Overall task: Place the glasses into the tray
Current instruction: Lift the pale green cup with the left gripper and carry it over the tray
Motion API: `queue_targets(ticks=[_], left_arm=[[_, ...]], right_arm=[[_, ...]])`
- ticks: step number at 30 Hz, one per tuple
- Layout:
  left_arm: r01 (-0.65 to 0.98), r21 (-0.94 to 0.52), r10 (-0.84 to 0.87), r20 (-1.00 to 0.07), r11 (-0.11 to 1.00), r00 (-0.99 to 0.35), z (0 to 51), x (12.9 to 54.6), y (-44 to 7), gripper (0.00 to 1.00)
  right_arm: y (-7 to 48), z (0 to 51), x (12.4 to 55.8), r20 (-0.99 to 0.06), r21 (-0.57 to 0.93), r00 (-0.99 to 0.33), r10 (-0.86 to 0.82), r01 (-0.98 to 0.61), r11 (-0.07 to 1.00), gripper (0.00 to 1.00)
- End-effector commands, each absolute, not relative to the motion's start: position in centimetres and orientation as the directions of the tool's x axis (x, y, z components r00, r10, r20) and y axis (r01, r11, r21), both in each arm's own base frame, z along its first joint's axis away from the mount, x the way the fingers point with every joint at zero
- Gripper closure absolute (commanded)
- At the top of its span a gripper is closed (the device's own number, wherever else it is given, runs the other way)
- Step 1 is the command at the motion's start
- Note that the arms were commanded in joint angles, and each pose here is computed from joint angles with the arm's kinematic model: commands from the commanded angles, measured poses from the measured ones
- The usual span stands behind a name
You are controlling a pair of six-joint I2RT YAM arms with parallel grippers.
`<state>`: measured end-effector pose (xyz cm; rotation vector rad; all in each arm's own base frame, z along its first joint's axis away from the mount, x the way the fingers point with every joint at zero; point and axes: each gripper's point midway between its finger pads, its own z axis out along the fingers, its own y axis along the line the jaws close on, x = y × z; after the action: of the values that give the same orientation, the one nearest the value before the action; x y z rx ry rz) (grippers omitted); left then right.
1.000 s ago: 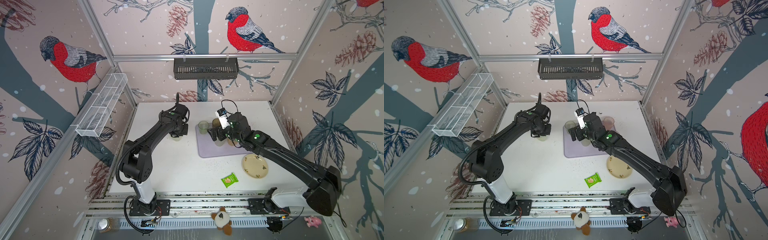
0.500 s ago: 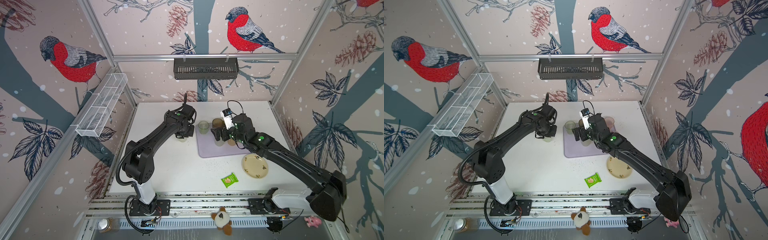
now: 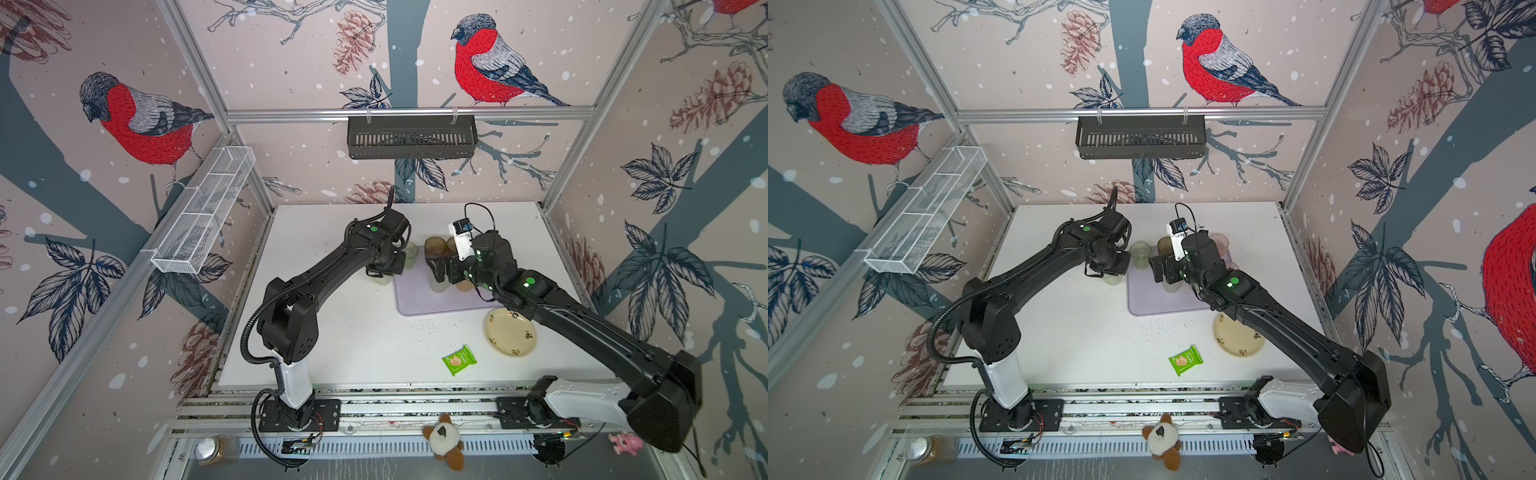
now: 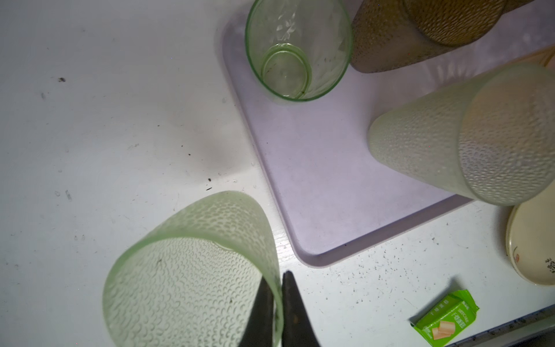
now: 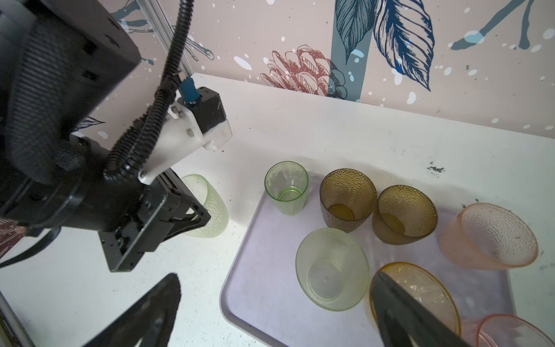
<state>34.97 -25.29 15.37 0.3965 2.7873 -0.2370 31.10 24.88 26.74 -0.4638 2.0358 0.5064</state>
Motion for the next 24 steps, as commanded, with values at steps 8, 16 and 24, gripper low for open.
queue_targets(ticks=[8,16,24], left_arm=[[0.335,-0.134,0.282,-0.308,0.932,-0.909,15.3,34.5,-27.9,0.98],[0.348,-0.161,0.288,-0.306,0.924,-0.907,14.7,34.5,-29.5,0.99],[0.362,-0.161,0.305,-0.295,0.918,-0.905,13.8,34.5,-30.5,0.99]], right_arm=[[24.0,27.1,31.4,-0.878,0.173,-0.471,-0.084,-0.477,0.862,0.01],[23.3,26.7,31.3,-0.874,0.179,-0.480,-0.076,-0.463,0.868,0.01],[21.0,25.5,30.7,-0.853,0.260,-0.521,0.010,-0.410,0.874,0.01]])
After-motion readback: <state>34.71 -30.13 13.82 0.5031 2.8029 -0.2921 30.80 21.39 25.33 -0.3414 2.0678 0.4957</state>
